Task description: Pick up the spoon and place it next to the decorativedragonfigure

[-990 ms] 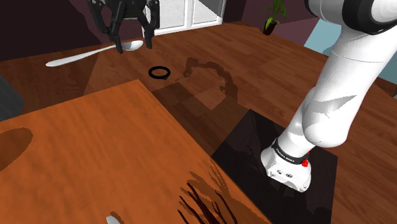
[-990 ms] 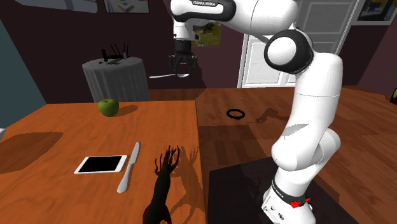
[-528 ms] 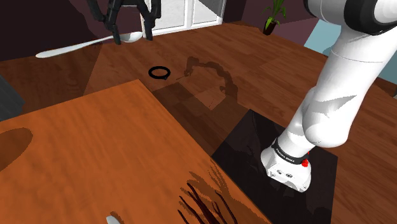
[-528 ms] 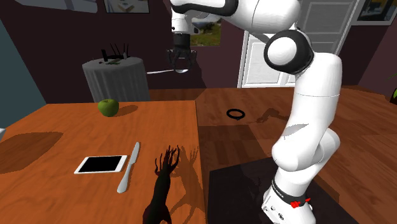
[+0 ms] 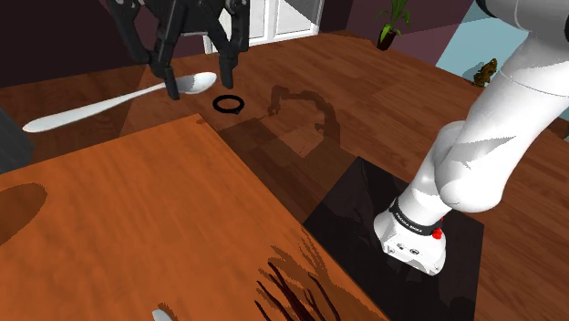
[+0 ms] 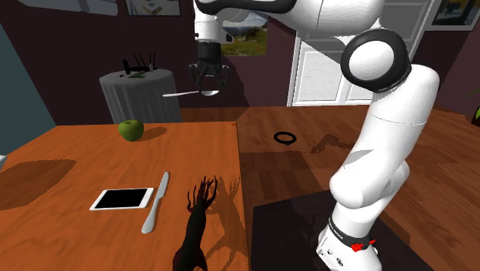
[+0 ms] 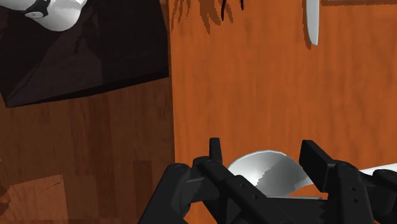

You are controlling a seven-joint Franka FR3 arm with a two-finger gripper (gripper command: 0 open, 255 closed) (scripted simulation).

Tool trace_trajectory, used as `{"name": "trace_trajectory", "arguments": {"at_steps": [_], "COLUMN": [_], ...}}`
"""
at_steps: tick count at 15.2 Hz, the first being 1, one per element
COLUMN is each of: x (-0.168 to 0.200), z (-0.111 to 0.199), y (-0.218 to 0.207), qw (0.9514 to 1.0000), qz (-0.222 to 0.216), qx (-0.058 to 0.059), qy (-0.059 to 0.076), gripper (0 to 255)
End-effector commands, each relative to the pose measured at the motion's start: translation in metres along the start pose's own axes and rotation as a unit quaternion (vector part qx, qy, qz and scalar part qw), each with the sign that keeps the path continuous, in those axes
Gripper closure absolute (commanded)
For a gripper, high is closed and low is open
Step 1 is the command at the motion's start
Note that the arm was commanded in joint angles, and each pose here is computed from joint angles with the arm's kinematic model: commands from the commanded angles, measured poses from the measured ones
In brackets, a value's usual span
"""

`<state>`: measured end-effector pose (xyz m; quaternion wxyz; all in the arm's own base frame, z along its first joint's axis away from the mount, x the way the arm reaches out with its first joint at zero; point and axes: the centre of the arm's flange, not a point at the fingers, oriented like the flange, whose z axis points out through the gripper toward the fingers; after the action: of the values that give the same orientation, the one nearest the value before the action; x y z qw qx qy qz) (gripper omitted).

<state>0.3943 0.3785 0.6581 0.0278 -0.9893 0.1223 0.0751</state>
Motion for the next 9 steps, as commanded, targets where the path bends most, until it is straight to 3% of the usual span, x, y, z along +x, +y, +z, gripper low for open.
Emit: {"name": "trace_trajectory", "arguments": {"at_steps": [1, 9], "x": [-0.026, -0.127], "z": [0.002, 0.019], "y": [-0.007, -0.035], "qw": [1.0000, 1.0000], "qz": [0.001, 0.001], "qx": [0.000, 0.000], "qy": [0.000, 0.000], "gripper": [255, 255]}}
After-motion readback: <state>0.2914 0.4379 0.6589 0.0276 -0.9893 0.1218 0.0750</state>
